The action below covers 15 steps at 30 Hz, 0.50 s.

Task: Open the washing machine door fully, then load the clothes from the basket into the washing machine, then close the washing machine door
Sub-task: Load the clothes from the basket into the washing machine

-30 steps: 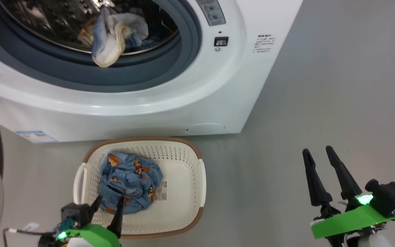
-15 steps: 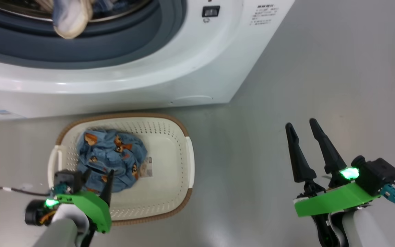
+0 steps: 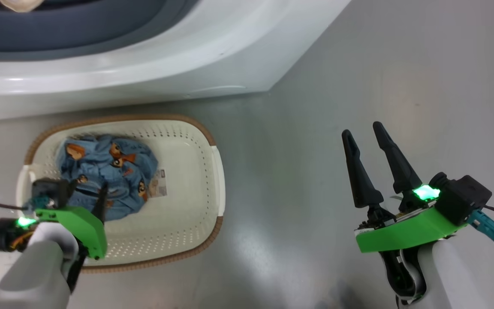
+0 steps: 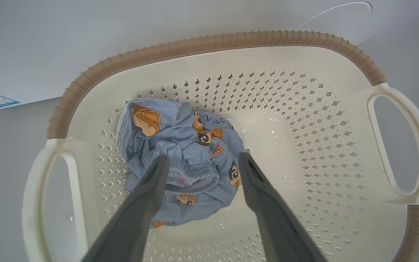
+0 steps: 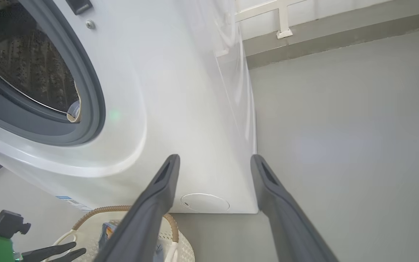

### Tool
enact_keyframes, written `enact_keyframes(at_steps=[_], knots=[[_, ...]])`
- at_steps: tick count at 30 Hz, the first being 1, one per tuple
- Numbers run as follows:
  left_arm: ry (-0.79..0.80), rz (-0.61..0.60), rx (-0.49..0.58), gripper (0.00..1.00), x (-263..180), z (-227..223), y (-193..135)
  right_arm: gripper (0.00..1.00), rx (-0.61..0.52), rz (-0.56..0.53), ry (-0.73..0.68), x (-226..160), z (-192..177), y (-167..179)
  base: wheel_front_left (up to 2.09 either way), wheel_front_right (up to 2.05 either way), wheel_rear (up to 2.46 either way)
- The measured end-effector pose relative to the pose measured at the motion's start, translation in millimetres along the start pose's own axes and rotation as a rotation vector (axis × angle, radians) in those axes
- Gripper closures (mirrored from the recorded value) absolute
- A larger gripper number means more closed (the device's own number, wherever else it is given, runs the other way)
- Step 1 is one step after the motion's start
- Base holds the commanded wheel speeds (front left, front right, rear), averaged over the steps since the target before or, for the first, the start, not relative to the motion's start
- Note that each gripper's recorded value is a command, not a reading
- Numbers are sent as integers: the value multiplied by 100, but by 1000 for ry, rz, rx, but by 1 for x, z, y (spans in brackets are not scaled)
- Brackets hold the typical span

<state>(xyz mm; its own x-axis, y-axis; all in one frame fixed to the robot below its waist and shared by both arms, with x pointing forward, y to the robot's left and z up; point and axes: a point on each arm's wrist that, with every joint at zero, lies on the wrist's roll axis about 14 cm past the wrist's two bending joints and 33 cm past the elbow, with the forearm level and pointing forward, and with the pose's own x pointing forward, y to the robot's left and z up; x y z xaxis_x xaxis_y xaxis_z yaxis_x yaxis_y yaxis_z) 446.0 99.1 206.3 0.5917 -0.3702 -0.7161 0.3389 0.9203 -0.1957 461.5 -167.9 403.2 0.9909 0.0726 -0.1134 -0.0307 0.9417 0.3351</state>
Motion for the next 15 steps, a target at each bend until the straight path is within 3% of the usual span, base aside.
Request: enact_keyframes(at_steps=[15], knots=[[105,-9,21,0,37,-27,18,0,-1,3,54,13,-26,-6,0,0,0]])
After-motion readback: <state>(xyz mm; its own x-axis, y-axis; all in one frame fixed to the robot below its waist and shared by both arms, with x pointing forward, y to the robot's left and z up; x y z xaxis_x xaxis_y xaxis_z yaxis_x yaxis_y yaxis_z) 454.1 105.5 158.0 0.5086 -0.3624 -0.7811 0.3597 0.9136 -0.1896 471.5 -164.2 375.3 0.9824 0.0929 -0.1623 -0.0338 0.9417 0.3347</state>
